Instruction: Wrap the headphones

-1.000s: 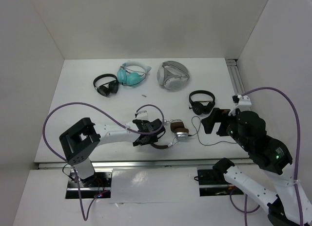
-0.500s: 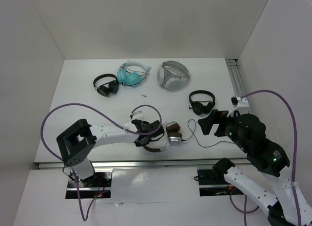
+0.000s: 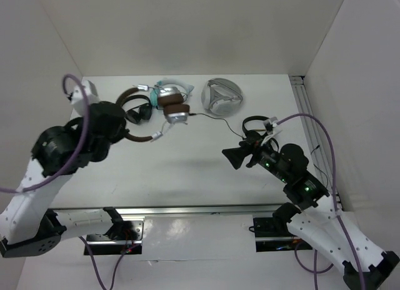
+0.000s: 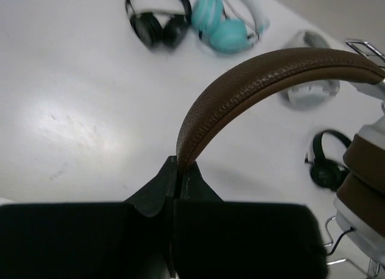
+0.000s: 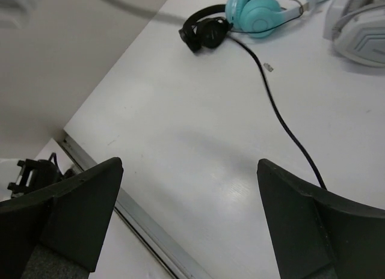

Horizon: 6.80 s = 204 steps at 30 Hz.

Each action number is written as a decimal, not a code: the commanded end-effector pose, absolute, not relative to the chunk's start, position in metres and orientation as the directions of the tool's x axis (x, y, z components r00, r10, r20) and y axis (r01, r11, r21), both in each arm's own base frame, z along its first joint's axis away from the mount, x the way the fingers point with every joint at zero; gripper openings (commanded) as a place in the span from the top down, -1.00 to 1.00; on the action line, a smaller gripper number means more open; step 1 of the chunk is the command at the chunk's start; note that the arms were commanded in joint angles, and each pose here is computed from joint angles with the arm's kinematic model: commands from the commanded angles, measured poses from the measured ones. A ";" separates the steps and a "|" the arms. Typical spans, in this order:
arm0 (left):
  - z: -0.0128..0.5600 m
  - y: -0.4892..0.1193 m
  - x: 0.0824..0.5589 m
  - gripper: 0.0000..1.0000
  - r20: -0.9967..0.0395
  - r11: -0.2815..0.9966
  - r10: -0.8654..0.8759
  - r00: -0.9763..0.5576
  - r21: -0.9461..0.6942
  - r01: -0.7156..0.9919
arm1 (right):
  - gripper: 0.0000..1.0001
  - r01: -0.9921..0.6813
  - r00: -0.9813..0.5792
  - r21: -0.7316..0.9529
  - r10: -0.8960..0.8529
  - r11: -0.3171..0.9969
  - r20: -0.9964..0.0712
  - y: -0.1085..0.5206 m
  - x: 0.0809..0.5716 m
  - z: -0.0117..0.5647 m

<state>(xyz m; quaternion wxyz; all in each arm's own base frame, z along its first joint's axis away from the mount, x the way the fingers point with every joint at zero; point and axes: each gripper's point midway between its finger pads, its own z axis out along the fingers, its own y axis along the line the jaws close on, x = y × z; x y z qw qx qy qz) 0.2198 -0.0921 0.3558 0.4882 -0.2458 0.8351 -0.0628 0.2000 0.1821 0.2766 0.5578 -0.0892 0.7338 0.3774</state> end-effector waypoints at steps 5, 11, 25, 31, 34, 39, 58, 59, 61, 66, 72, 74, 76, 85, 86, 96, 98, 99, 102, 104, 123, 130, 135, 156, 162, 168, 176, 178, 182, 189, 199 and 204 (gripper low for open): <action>0.431 -0.041 0.223 1.00 -0.877 0.918 -0.351 -0.327 -0.255 -0.303 | -1.00 -0.748 -0.216 0.348 0.289 0.564 -0.933 0.230 0.222 0.296; 0.447 -0.023 0.220 1.00 -0.882 0.908 -0.367 -0.295 -0.272 -0.318 | -0.87 -0.751 -0.240 0.328 0.226 0.573 -0.944 0.238 0.232 0.273; 0.445 -0.034 0.227 1.00 -0.871 0.922 -0.367 -0.326 -0.295 -0.250 | -0.66 -0.744 -0.250 0.286 0.146 0.603 -0.957 0.245 0.248 0.253; 0.444 -0.034 0.225 1.00 -0.871 0.922 -0.367 -0.326 -0.295 -0.250 | -0.35 -0.758 -0.305 0.325 0.134 0.565 -0.943 0.262 0.256 0.230; 0.443 -0.035 0.225 1.00 -0.869 0.923 -0.368 -0.331 -0.298 -0.243 | 0.03 -0.757 -0.308 0.327 0.132 0.566 -0.942 0.264 0.259 0.223; 0.443 -0.035 0.225 1.00 -0.872 0.926 -0.359 -0.333 -0.290 -0.240 | 0.22 -0.756 -0.324 0.346 0.141 0.555 -0.935 0.267 0.259 0.218; 0.378 -0.063 0.259 1.00 -0.871 0.978 -0.206 -0.445 -0.163 -0.133 | 1.00 -0.459 -0.267 0.256 0.142 0.851 -0.953 0.224 0.248 0.246; 0.355 -0.064 0.267 1.00 -0.858 0.979 -0.194 -0.475 -0.140 -0.147 | 1.00 -0.439 -0.254 0.251 0.148 0.863 -0.956 0.219 0.245 0.255; 0.336 -0.061 0.270 1.00 -0.853 0.983 -0.162 -0.495 -0.095 -0.158 | 1.00 -0.405 -0.217 0.234 0.156 0.884 -0.964 0.205 0.239 0.281; 0.277 -0.082 0.271 1.00 -0.821 0.996 -0.005 -0.571 0.047 -0.076 | 1.00 -0.512 -0.205 0.208 0.117 0.833 -0.972 0.217 0.207 0.323; 0.252 -0.132 0.256 1.00 -0.794 0.979 0.196 -0.576 0.121 0.166 | 1.00 -0.603 -0.213 0.083 -0.059 0.794 -0.975 0.233 0.195 0.326; 0.253 -0.165 0.245 1.00 -0.793 0.935 0.282 -0.539 0.102 0.340 | 1.00 -0.620 -0.222 0.050 -0.115 0.783 -0.968 0.240 0.193 0.318; 0.247 -0.202 0.218 1.00 -0.785 0.852 0.386 -0.484 0.103 0.513 | 1.00 -0.649 -0.218 0.030 -0.148 0.760 -0.965 0.246 0.185 0.316; 0.230 -0.255 0.161 1.00 -0.746 0.642 0.553 -0.371 0.098 0.760 | 1.00 -0.644 -0.198 0.002 -0.165 0.765 -0.966 0.242 0.185 0.308; 0.233 -0.254 0.161 1.00 -0.753 0.643 0.545 -0.368 0.094 0.760 | 1.00 -0.644 -0.198 0.002 -0.165 0.765 -0.966 0.242 0.185 0.308; 0.276 -0.250 0.139 1.00 -0.844 0.575 0.441 -0.304 0.006 0.818 | 1.00 -0.714 -0.185 0.045 -0.126 0.699 -0.975 0.259 0.175 0.301; 0.291 -0.248 0.134 1.00 -0.872 0.558 0.398 -0.285 -0.017 0.830 | 1.00 -0.753 -0.182 0.064 -0.113 0.655 -0.977 0.264 0.166 0.295; 0.296 -0.249 0.130 1.00 -0.881 0.540 0.382 -0.278 -0.032 0.841 | 1.00 -0.769 -0.177 0.074 -0.102 0.635 -0.979 0.267 0.162 0.294; 0.317 -0.247 0.120 1.00 -0.910 0.503 0.328 -0.254 -0.060 0.862 | 1.00 -0.821 -0.169 0.096 -0.079 0.563 -0.982 0.279 0.151 0.289; 0.330 -0.246 0.118 1.00 -0.923 0.497 0.294 -0.249 -0.075 0.865 | 1.00 -0.836 -0.158 0.105 -0.053 0.538 -0.986 0.285 0.149 0.292; 0.451 -0.191 0.145 1.00 -0.926 0.698 -0.241 -0.291 -0.374 0.611 | 0.03 -0.859 -0.188 0.226 0.127 0.460 -0.974 0.332 0.152 0.228; 0.458 -0.158 0.165 1.00 -0.852 0.754 -0.439 -0.286 -0.523 0.399 | 0.36 -0.863 -0.252 0.279 0.120 0.421 -0.960 0.343 0.148 0.189; 0.447 -0.142 0.183 1.00 -0.822 0.807 -0.498 -0.276 -0.556 0.200 | 0.84 -0.864 -0.304 0.297 0.048 0.407 -0.951 0.362 0.135 0.156; 0.334 -0.073 0.256 1.00 -0.830 0.838 -0.486 -0.274 -0.353 -0.416 | 1.00 -0.850 -0.107 -0.015 -0.199 0.527 -0.974 0.402 0.038 0.191; 0.319 -0.070 0.263 1.00 -0.858 0.867 -0.400 -0.322 -0.240 -0.437 | 1.00 -0.847 -0.057 -0.093 -0.263 0.523 -0.963 0.419 0.031 0.189; 0.280 -0.056 0.254 1.00 -0.843 0.849 -0.357 -0.401 -0.114 -0.516 | 0.98 -0.876 -0.007 -0.123 -0.267 0.466 -0.964 0.432 0.024 0.219; 0.247 -0.070 0.247 1.00 -0.807 0.941 -0.212 -0.551 -0.015 -0.339 | 0.92 -0.812 0.029 -0.171 -0.254 0.558 -0.967 0.403 0.044 0.264; 0.236 -0.081 0.243 1.00 -0.788 0.974 -0.129 -0.603 0.013 -0.225 | 0.92 -0.796 0.038 -0.180 -0.249 0.578 -0.968 0.389 0.048 0.279; 0.223 -0.096 0.230 1.00 -0.763 0.999 0.012 -0.646 0.037 -0.025 | 0.90 -0.749 0.070 -0.215 -0.248 0.627 -0.966 0.361 0.064 0.304; 0.201 -0.160 0.190 1.00 -0.696 0.939 0.227 -0.681 -0.029 0.343 | 0.82 -0.637 0.117 -0.304 -0.300 0.708 -0.947 0.330 0.087 0.334; 0.209 -0.192 0.143 1.00 -0.680 0.825 0.377 -0.629 -0.062 0.562 | 0.72 -0.521 0.081 -0.366 -0.383 0.771 -0.920 0.297 0.137 0.315; 0.227 -0.184 0.141 1.00 -0.682 0.830 0.376 -0.627 -0.053 0.555 | 0.71 -0.432 0.012 -0.286 -0.311 0.855 -0.950 0.270 0.191 0.319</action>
